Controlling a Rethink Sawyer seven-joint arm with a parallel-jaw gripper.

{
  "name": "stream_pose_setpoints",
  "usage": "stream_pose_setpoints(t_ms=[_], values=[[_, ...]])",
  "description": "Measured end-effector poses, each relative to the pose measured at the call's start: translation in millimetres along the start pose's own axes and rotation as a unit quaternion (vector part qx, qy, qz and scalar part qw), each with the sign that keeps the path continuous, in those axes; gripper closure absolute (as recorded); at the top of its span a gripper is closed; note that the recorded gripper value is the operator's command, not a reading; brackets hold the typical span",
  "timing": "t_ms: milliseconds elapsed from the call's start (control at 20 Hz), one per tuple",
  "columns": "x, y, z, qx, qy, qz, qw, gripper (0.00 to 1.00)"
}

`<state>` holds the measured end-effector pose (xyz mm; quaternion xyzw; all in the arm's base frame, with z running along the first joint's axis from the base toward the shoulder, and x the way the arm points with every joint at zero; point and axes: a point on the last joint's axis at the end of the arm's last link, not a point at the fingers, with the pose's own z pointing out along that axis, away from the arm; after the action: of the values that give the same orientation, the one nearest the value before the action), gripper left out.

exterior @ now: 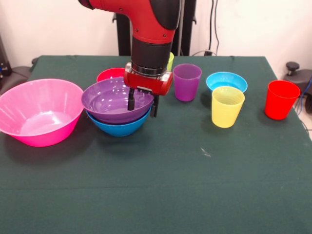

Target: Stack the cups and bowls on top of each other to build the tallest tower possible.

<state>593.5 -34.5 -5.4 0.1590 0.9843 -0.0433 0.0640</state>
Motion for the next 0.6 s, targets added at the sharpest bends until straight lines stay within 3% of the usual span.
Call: stream_pose_setpoints(t_ms=[350,600], values=[[-0.6,-0.4,-0.4,-0.001,0.000,0.001,1.0000,0.00],[-6.9,-5.1,-1.2,-0.022,0.002,0.019,0.9996,0.00]])
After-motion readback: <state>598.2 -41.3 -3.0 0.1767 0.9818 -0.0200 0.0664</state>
